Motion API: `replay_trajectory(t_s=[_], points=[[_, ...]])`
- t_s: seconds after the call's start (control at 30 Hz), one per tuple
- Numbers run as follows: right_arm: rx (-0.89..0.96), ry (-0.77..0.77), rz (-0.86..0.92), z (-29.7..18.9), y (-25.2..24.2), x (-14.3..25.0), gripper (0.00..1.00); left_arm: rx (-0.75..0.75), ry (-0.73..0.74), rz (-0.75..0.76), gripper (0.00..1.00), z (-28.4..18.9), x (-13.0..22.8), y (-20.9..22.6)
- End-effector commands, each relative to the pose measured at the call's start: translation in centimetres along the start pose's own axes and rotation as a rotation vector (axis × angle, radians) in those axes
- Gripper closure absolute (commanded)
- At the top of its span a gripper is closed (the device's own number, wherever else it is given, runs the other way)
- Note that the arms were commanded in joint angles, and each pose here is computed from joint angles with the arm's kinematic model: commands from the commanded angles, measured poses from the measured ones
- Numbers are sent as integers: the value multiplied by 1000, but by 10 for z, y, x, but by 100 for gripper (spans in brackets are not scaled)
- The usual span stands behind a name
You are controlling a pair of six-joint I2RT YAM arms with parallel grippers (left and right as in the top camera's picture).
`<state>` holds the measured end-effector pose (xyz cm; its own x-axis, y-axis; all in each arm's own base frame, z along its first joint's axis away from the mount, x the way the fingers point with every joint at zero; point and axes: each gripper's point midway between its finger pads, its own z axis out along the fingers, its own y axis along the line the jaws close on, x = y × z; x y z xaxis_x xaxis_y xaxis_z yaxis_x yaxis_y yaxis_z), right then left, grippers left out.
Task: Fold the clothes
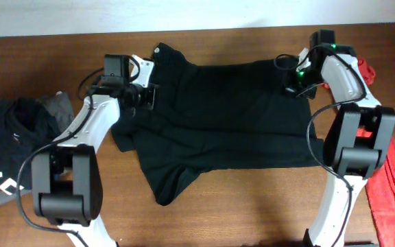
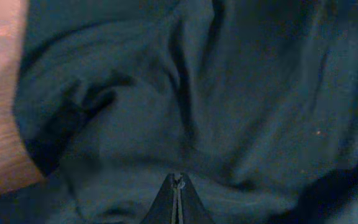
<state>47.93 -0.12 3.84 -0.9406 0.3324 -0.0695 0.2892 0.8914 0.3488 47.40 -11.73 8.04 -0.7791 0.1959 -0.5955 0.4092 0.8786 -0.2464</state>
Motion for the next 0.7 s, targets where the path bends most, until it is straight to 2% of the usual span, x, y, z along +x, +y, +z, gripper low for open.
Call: replay_trajectory(t_s=[0.0, 0.23, 0.5, 0.67], points=[[49, 45, 12, 21, -7, 16, 96, -14, -2, 27, 100, 4, -3, 3], [59, 1, 95, 57, -18, 19, 96, -14, -3, 27, 100, 4, -4, 3], [27, -135, 207, 101, -28, -13, 96, -15, -10, 31, 100, 4, -6, 3], [-35, -162, 194, 120, -23, -23, 96, -10, -32, 51, 100, 7, -12, -1]])
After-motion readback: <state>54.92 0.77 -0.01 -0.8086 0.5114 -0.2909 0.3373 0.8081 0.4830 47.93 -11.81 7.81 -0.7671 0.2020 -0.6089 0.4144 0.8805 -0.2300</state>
